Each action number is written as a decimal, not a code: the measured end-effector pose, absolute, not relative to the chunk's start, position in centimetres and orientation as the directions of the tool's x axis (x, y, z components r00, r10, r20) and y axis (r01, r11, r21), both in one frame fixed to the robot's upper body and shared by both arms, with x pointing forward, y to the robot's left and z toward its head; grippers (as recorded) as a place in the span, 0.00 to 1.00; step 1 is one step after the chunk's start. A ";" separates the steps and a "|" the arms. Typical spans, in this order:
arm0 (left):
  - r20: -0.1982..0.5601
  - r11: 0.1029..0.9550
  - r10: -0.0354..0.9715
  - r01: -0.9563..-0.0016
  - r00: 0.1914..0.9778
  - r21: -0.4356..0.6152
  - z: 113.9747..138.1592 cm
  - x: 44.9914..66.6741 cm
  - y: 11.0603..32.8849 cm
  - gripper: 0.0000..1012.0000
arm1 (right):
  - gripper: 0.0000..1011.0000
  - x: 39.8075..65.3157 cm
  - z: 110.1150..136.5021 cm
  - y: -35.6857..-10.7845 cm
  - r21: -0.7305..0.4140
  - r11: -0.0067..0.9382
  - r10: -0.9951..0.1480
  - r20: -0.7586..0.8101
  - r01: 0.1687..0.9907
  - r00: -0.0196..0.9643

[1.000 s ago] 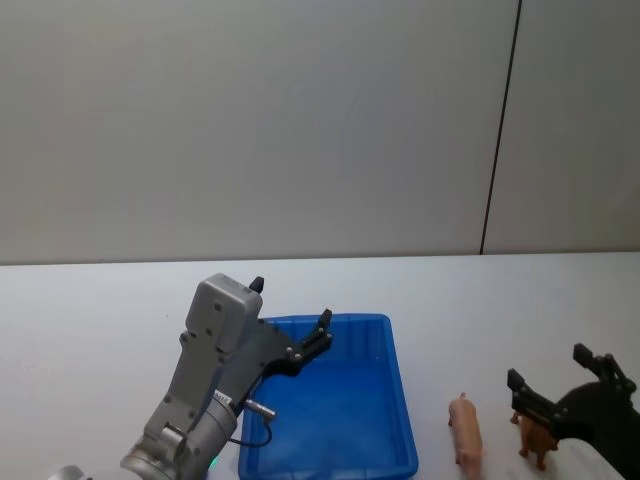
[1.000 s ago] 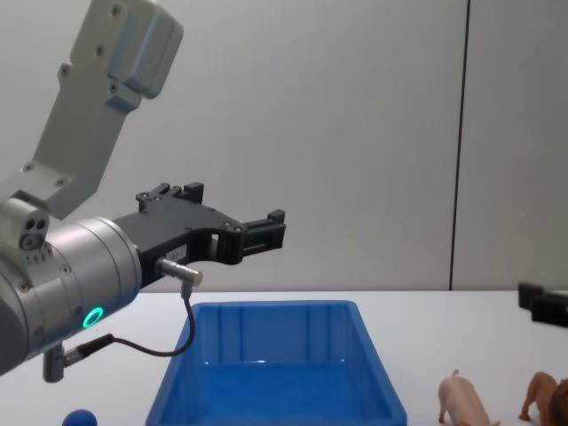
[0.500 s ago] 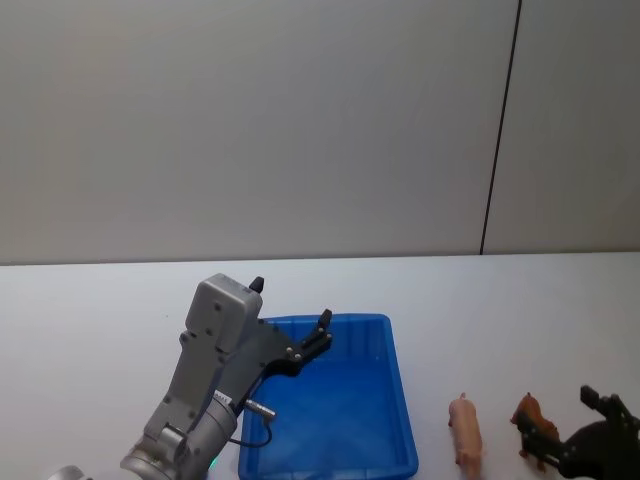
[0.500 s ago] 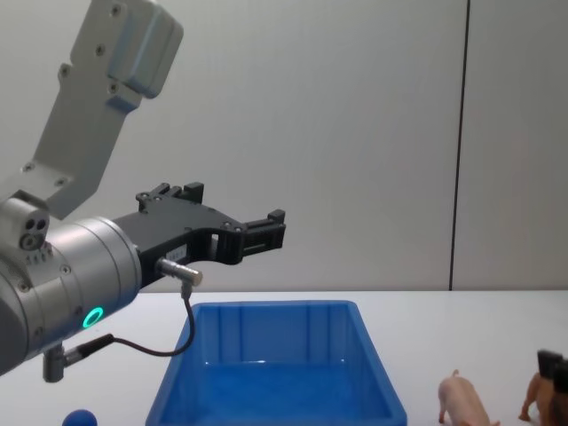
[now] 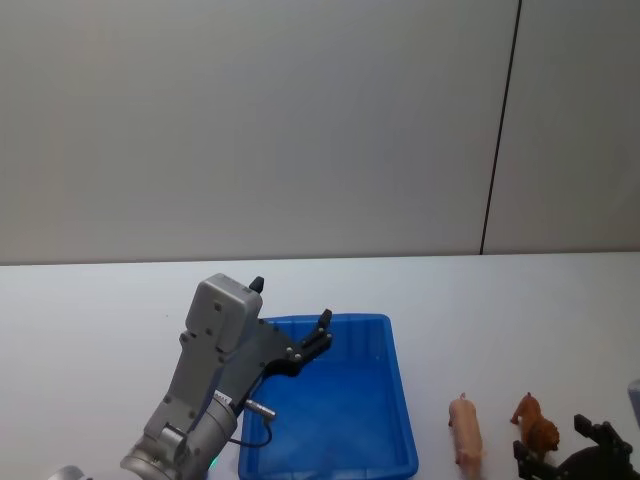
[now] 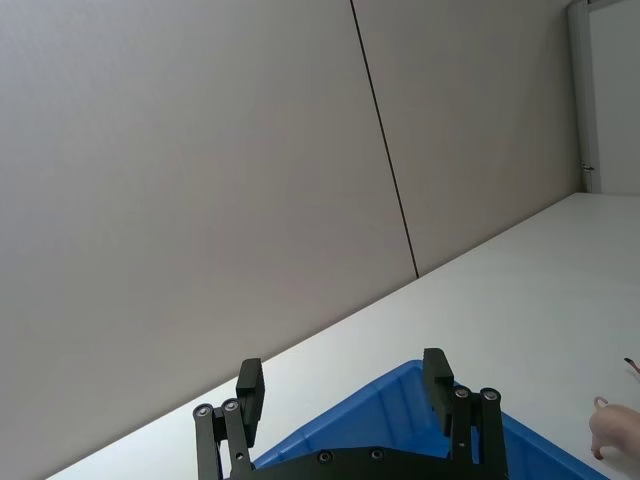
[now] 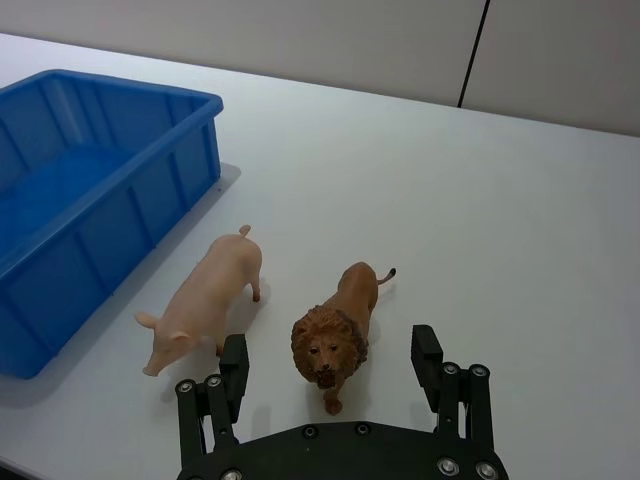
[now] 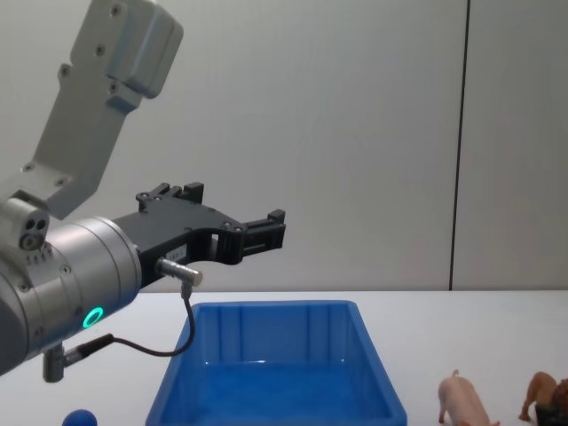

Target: Pick up the two dolls from the table and place them into the box.

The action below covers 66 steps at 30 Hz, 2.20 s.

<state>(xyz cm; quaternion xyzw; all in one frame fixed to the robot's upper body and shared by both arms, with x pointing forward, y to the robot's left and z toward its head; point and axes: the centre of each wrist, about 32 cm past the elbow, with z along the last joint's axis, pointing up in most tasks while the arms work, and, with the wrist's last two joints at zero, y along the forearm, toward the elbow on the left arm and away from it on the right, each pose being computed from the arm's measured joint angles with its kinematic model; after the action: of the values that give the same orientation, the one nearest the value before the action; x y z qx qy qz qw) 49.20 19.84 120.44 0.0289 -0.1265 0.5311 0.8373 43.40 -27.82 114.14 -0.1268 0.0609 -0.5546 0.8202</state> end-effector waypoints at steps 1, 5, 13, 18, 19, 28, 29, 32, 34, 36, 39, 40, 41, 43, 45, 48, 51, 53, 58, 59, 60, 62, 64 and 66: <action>0.243 0.434 0.882 -0.897 0.404 -0.086 120.4 49.2 19.8 0.99 | 0.99 43.5 114.1 -27.8 -0.277 0.353 -0.925 0.039 0.894 0.378; 0.243 0.434 0.882 -0.897 0.404 -0.086 120.4 49.2 19.8 0.99 | 0.95 43.7 113.7 -27.8 -0.284 0.355 -0.925 0.032 0.891 0.378; 0.242 0.434 0.882 -0.897 0.404 -0.086 120.4 49.2 19.8 0.99 | 0.76 44.3 113.2 -27.7 -0.276 0.358 -0.926 0.015 0.892 0.377; 0.242 0.434 0.882 -0.897 0.404 -0.086 120.4 49.2 19.8 0.99 | 0.61 44.5 113.0 -27.6 -0.272 0.359 -0.927 0.009 0.893 0.375; 0.242 0.434 0.882 -0.897 0.404 -0.086 120.4 49.2 19.8 0.99 | 0.57 44.6 113.0 -27.6 -0.270 0.358 -0.927 0.008 0.894 0.374; 0.242 0.434 0.882 -0.897 0.404 -0.086 120.4 49.2 19.8 0.99 | 0.42 44.9 113.1 -27.4 -0.243 0.353 -0.929 0.025 0.903 0.370; 0.242 0.434 0.882 -0.897 0.404 -0.086 120.4 49.2 19.8 0.99 | 0.42 44.9 113.1 -27.4 -0.239 0.353 -0.929 0.028 0.905 0.370; 0.242 0.434 0.882 -0.897 0.404 -0.086 120.4 49.2 19.8 0.99 | 0.42 45.0 113.4 -27.3 -0.218 0.351 -0.929 0.046 0.911 0.368; 0.242 0.434 0.882 -0.897 0.404 -0.086 120.4 49.2 19.8 0.99 | 0.42 45.1 113.7 -27.3 -0.198 0.351 -0.928 0.059 0.915 0.368; 0.242 0.434 0.882 -0.897 0.404 -0.086 120.4 49.2 19.8 0.99 | 0.42 45.2 113.9 -27.2 -0.185 0.352 -0.927 0.067 0.918 0.369; 0.242 0.434 0.882 -0.897 0.404 -0.086 120.4 49.2 19.8 0.99 | 0.42 45.5 114.6 -27.0 -0.149 0.358 -0.924 0.086 0.922 0.372; 0.242 0.434 0.882 -0.897 0.404 -0.086 120.4 49.2 19.8 0.99 | 0.42 45.7 114.9 -26.9 -0.135 0.363 -0.922 0.093 0.922 0.376; 0.242 0.434 0.882 -0.897 0.404 -0.086 120.4 49.2 19.8 0.99 | 0.42 45.8 115.1 -26.9 -0.124 0.367 -0.920 0.097 0.922 0.379; 0.242 0.434 0.882 -0.897 0.404 -0.086 120.4 49.2 19.8 0.99 | 0.42 46.1 115.8 -26.7 -0.094 0.382 -0.914 0.108 0.919 0.391; 0.242 0.434 0.882 -0.897 0.404 -0.086 120.4 49.2 19.8 0.99 | 0.42 46.4 116.1 -26.5 -0.078 0.392 -0.910 0.114 0.917 0.399; 0.242 0.434 0.882 -0.897 0.404 -0.086 120.4 49.2 19.8 0.99 | 0.42 46.9 117.0 -26.2 -0.043 0.419 -0.899 0.122 0.907 0.421; 0.242 0.434 0.882 -0.897 0.404 -0.086 120.4 49.2 19.8 0.99 | 0.42 47.4 117.9 -25.7 -0.016 0.450 -0.885 0.126 0.893 0.449; 0.242 0.434 0.882 -0.897 0.404 -0.086 120.4 49.2 19.8 0.99 | 0.42 47.8 118.3 -25.5 -0.003 0.466 -0.878 0.127 0.885 0.462; 0.242 0.434 0.882 -0.897 0.404 -0.086 120.4 49.2 19.8 0.99 | 0.42 49.0 119.5 -24.5 0.024 0.526 -0.846 0.116 0.850 0.520; 0.242 0.434 0.882 -0.897 0.404 -0.086 120.4 49.2 19.8 0.99 | 0.42 49.1 119.7 -24.3 0.025 0.534 -0.841 0.112 0.845 0.529; 0.242 0.434 0.882 -0.897 0.404 -0.086 120.4 49.2 19.8 0.99 | 0.42 49.5 119.9 -23.9 0.028 0.551 -0.832 0.105 0.834 0.545; 0.242 0.434 0.882 -0.897 0.404 -0.086 120.4 49.2 19.8 0.99 | 0.42 50.1 120.2 -23.4 0.025 0.577 -0.815 0.092 0.817 0.572; 0.242 0.434 0.882 -0.897 0.404 -0.086 120.4 49.2 19.8 0.99 | 0.42 50.3 120.3 -23.2 0.024 0.585 -0.809 0.088 0.811 0.581; 0.242 0.434 0.882 -0.897 0.404 -0.086 120.4 49.2 19.8 0.99 | 0.42 51.1 120.5 -22.3 0.014 0.617 -0.785 0.068 0.787 0.615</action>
<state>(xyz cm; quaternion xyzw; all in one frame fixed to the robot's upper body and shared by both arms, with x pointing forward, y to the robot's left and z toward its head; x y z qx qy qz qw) 49.20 19.84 120.44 0.0289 -0.1264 0.5311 0.8373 51.05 -22.34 120.53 -0.0085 -0.0338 -0.4374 0.8986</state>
